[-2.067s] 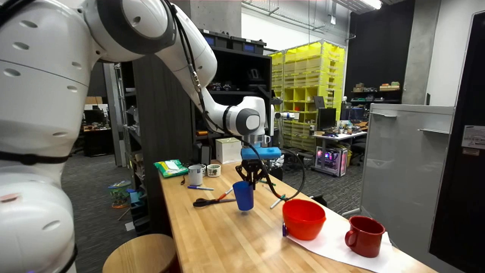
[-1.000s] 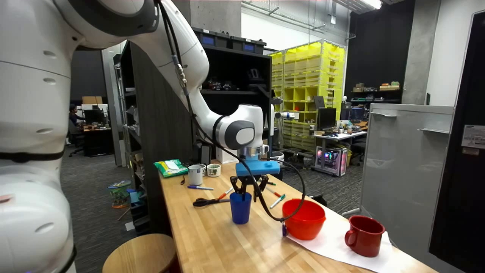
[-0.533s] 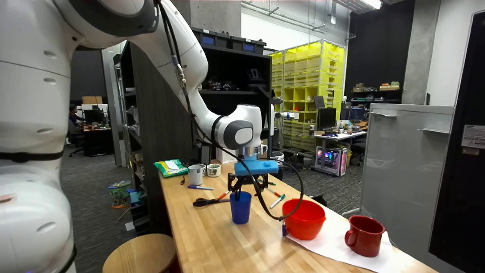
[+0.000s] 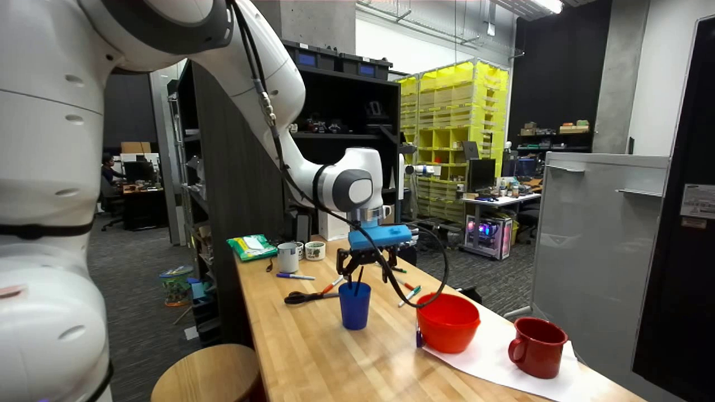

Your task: Pick up the black pen, put it in the blue cup and move the cup to the right

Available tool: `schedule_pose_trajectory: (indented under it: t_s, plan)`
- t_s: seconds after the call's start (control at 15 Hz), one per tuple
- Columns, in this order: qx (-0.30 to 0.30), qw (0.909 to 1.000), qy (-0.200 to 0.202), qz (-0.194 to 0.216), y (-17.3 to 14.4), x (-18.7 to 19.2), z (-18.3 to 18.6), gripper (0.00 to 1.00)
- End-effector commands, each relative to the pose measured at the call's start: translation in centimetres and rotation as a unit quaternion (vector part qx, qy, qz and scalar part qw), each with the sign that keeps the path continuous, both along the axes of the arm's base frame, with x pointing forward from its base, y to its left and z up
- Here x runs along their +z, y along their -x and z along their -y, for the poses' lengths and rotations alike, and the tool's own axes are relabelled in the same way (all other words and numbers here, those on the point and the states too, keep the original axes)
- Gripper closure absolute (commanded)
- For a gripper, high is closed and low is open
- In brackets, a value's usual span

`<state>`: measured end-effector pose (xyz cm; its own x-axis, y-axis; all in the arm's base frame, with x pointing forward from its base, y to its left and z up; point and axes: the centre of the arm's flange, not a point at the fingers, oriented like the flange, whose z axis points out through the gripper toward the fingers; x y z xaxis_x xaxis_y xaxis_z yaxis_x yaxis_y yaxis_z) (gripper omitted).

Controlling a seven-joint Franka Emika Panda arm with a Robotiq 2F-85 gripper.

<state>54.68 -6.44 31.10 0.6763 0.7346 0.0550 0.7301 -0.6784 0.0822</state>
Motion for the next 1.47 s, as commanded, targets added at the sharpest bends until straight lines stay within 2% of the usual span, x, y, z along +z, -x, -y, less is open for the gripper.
schedule_pose_trajectory:
  t_s: [0.0, 0.4, 0.53, 0.67, 0.87, 1.07, 1.2, 1.4]
  plan:
    - [0.025, 0.9994, 0.024, -0.004, -1.5, 2.3, -0.6, 0.00]
    - [0.078, 0.9965, 0.022, -0.016, -4.0, 6.6, -2.7, 0.00]
    - [0.124, 0.9917, 0.023, -0.024, -4.9, 8.0, -3.9, 0.00]
    - [0.184, 0.9818, 0.030, -0.037, -5.7, 8.9, -5.0, 0.00]
    - [0.263, 0.9629, 0.038, -0.049, -6.7, 9.9, -6.1, 0.00]
    - [0.339, 0.9381, 0.046, -0.053, -7.4, 10.7, -7.0, 0.00]
    - [0.388, 0.9185, 0.050, -0.056, -7.6, 11.1, -7.6, 0.00]
    - [0.459, 0.8841, 0.062, -0.062, -7.6, 11.6, -8.9, 0.00]
